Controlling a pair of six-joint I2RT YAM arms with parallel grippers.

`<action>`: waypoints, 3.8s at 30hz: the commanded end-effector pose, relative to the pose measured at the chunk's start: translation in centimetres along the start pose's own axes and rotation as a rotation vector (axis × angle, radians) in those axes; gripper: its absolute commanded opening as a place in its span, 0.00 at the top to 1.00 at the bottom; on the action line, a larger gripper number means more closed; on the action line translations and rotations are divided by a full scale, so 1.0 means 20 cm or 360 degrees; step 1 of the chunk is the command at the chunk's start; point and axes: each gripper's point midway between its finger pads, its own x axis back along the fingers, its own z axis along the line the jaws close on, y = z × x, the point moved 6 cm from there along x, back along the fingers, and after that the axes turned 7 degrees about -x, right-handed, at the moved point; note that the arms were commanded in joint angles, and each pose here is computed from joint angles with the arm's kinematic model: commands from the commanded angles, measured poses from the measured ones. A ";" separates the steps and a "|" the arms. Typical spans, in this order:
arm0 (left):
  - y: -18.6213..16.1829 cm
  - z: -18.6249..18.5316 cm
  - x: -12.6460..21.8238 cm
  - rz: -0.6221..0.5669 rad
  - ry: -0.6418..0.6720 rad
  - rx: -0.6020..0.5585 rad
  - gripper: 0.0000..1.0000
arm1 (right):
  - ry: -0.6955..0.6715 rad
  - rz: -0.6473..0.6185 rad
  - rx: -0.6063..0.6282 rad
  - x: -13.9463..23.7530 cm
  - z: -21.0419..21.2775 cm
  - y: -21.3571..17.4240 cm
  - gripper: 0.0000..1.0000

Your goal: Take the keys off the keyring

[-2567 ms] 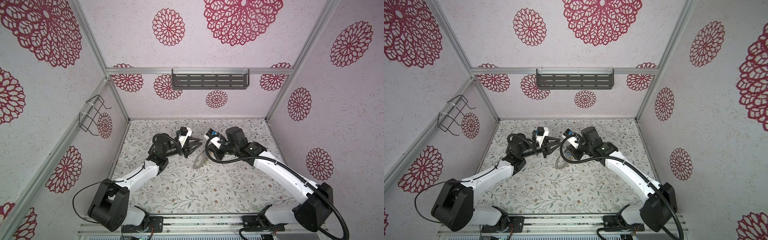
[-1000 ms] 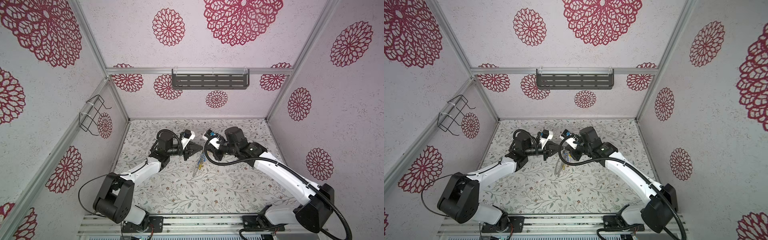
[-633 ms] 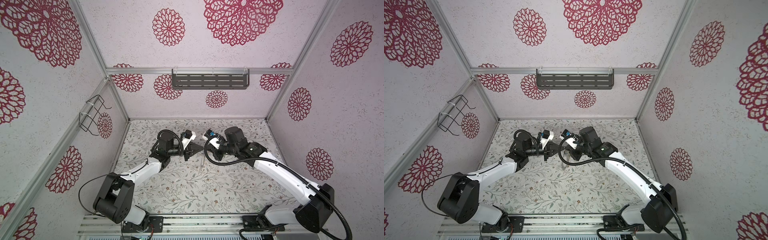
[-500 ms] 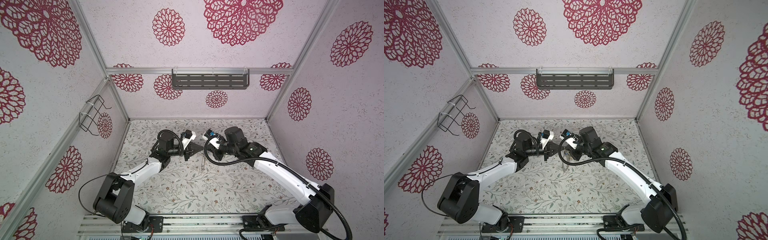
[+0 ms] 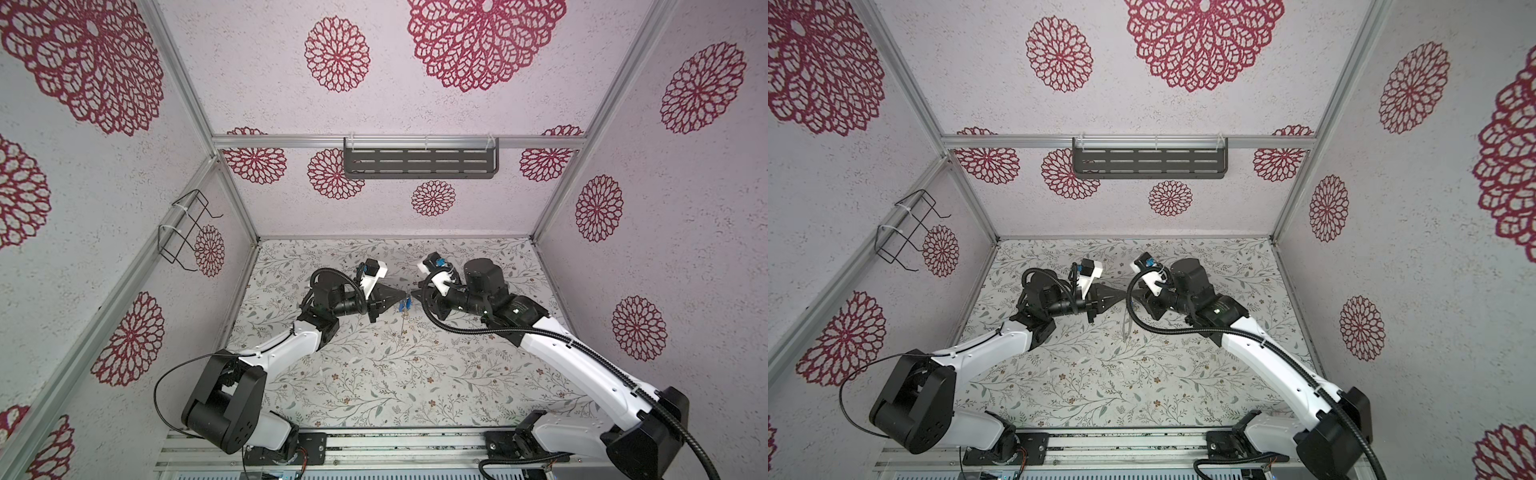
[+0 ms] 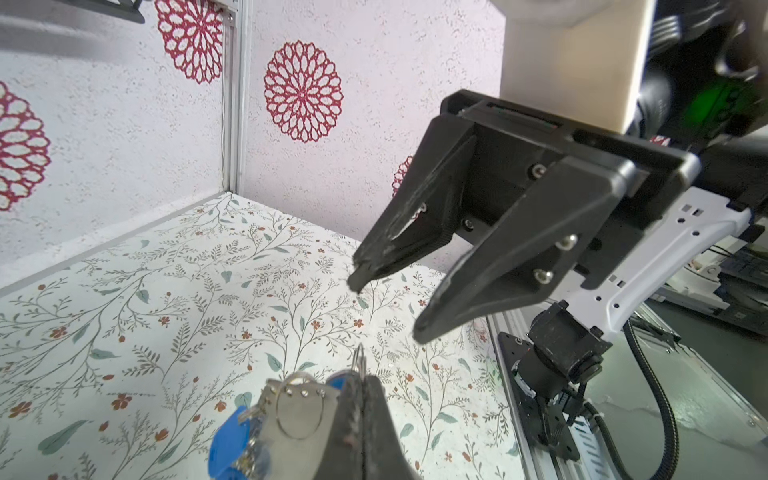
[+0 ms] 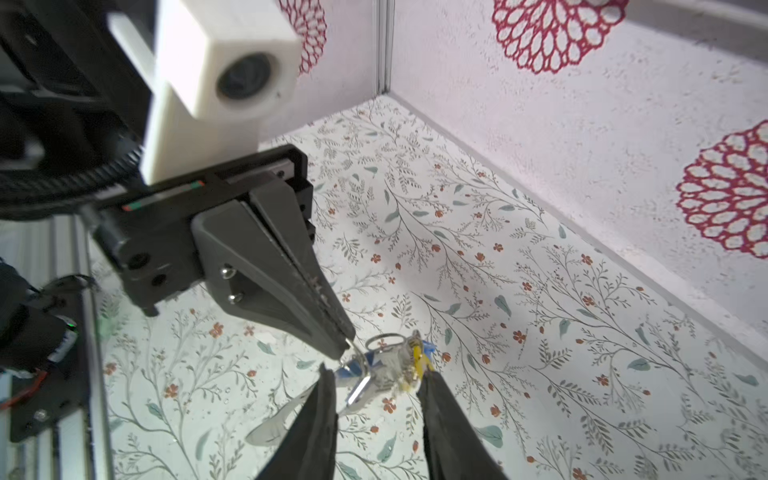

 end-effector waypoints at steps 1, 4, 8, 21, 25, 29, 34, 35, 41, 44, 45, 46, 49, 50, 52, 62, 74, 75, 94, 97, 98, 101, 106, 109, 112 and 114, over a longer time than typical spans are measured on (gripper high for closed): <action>0.15 -0.02 0.02 -0.0133 -0.0040 0.0002 1.00 | 0.0202 -0.0263 -0.0229 0.09 -0.01 0.12 0.62; 0.17 -0.02 0.01 -0.0139 -0.0063 0.0052 1.00 | 0.0354 -0.0282 -0.0337 0.09 -0.02 0.10 0.67; 0.17 -0.01 0.01 -0.0141 -0.0069 0.0089 1.00 | 0.0502 -0.0241 -0.0404 0.05 0.00 0.06 0.72; 0.18 0.00 0.00 -0.0157 -0.0091 0.0126 1.00 | 0.0607 -0.0187 -0.0444 -0.03 0.00 0.05 0.83; 0.19 -0.01 0.00 -0.0166 -0.0097 0.0115 1.00 | 0.0588 -0.0185 -0.0412 -0.03 -0.01 0.06 0.78; 0.19 -0.01 0.01 -0.0169 -0.0097 0.0104 1.00 | 0.0545 -0.0180 -0.0383 -0.02 -0.01 0.07 0.74; 0.18 -0.01 0.01 -0.0160 -0.0099 0.0111 1.00 | 0.0466 -0.0179 -0.0335 0.01 -0.02 0.07 0.75; 0.18 -0.01 0.01 -0.0160 -0.0100 0.0111 1.00 | 0.0446 -0.0173 -0.0326 0.01 -0.02 0.06 0.76; 0.19 -0.01 0.01 -0.0170 -0.0113 0.0119 1.00 | 0.0415 -0.0175 -0.0291 0.02 -0.03 0.08 0.76; 0.20 -0.01 0.01 -0.0175 -0.0122 0.0121 1.00 | 0.0430 -0.0189 -0.0277 0.01 -0.03 0.10 0.75; 0.20 -0.02 0.00 -0.0176 -0.0125 0.0127 1.00 | 0.0439 -0.0192 -0.0275 0.01 -0.03 0.11 0.74; 0.21 -0.02 0.00 -0.0179 -0.0130 0.0129 1.00 | 0.0447 -0.0188 -0.0275 0.01 -0.03 0.11 0.74; 0.21 -0.02 0.00 -0.0182 -0.0135 0.0136 1.00 | 0.0472 -0.0174 -0.0278 -0.02 -0.03 0.11 0.74; 0.21 -0.02 0.00 -0.0181 -0.0133 0.0137 1.00 | 0.0485 -0.0173 -0.0282 -0.03 -0.03 0.11 0.74; 0.22 -0.02 0.00 -0.0182 -0.0136 0.0142 1.00 | 0.0515 -0.0165 -0.0296 -0.04 -0.03 0.11 0.74; 0.22 -0.01 0.00 -0.0189 -0.0123 0.0126 1.00 | 0.0607 -0.0143 -0.0350 -0.06 -0.01 0.09 0.84; 0.24 -0.01 0.01 -0.0198 -0.0113 0.0119 1.00 | 0.0580 -0.0141 -0.0354 -0.06 -0.01 0.07 0.97; 0.24 -0.01 0.01 -0.0200 -0.0112 0.0117 1.00 | 0.0575 -0.0141 -0.0356 -0.06 -0.01 0.06 0.98; 0.35 0.02 0.09 -0.0749 0.0222 0.0015 1.00 | 0.0534 -0.0231 -0.0411 -0.06 0.06 0.02 1.00; 0.33 0.01 0.07 -0.0811 0.0244 0.0014 1.00 | 0.0517 -0.0267 -0.0429 -0.08 0.08 0.02 1.00; 0.32 0.00 0.06 -0.0820 0.0247 0.0022 1.00 | 0.0501 -0.0282 -0.0437 -0.08 0.08 0.02 1.00; 0.30 -0.01 0.03 -0.0837 0.0244 0.0033 1.00 | 0.0460 -0.0312 -0.0449 -0.09 0.07 0.02 1.00; 0.27 -0.01 0.03 -0.0833 0.0242 0.0045 1.00 | 0.0288 -0.0357 -0.0445 -0.05 0.02 0.03 1.00; 0.27 -0.01 0.03 -0.0818 0.0228 0.0053 1.00 | 0.0134 -0.0430 -0.0431 0.03 -0.02 0.05 1.00; 0.28 -0.01 0.02 -0.0804 0.0198 0.0088 1.00 | 0.0077 -0.0524 -0.0421 0.12 -0.05 0.05 1.00; 0.28 0.00 0.00 -0.0779 0.0161 0.0123 1.00 | 0.0072 -0.0553 -0.0436 0.16 -0.07 0.07 1.00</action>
